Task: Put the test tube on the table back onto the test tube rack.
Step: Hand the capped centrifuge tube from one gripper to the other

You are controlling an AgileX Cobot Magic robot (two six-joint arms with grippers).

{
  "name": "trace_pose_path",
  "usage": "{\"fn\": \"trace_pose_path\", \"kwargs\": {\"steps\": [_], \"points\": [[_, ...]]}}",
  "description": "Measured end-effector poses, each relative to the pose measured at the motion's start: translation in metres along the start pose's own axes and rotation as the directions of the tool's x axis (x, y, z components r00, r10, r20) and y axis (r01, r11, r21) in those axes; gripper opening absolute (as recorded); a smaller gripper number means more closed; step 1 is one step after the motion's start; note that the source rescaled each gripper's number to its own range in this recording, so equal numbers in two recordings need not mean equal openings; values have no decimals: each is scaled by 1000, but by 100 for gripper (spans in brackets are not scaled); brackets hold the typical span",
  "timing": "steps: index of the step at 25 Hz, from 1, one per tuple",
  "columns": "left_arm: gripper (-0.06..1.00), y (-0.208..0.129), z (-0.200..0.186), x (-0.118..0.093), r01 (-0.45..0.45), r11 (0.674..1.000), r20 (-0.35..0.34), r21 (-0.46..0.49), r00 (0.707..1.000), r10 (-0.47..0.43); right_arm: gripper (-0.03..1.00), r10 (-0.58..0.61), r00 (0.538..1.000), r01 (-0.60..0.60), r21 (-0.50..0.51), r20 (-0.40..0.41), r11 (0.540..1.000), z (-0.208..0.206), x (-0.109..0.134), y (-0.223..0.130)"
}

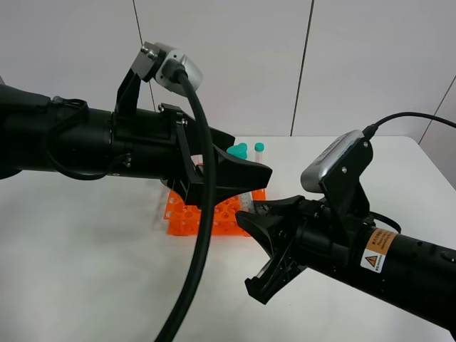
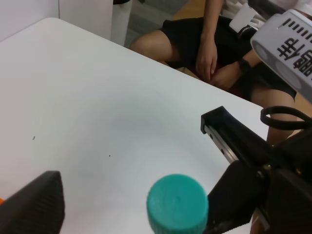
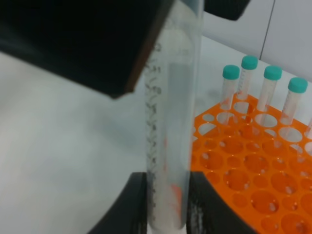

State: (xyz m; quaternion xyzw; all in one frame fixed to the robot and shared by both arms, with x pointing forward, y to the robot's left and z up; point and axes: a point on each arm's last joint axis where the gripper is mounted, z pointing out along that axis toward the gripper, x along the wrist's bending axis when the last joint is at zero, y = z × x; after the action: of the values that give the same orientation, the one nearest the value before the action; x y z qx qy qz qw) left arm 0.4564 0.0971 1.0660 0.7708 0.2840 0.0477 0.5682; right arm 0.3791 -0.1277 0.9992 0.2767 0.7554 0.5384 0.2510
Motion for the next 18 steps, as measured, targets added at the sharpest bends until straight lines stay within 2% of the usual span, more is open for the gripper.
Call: {"fn": "trace_pose_path", "kwargs": {"steps": [11,13,16,18], "points": [[85,0,0,0,-1,1000,0,1,1000,1,2,6,1000,-6,1,3,1000,0,0,0],[74,0,0,0,0,1000,0,1,1000,0,2,6,1000,-6,1,3,1000,0,0,0],[45,0,0,0,0,1000,5,1,1000,0,2,6,1000,-6,0,3,1000,0,0,0],[30,0,0,-2,-1,1000,19,1,1000,1,2,6,1000,-6,0,3,1000,0,0,0]]}}
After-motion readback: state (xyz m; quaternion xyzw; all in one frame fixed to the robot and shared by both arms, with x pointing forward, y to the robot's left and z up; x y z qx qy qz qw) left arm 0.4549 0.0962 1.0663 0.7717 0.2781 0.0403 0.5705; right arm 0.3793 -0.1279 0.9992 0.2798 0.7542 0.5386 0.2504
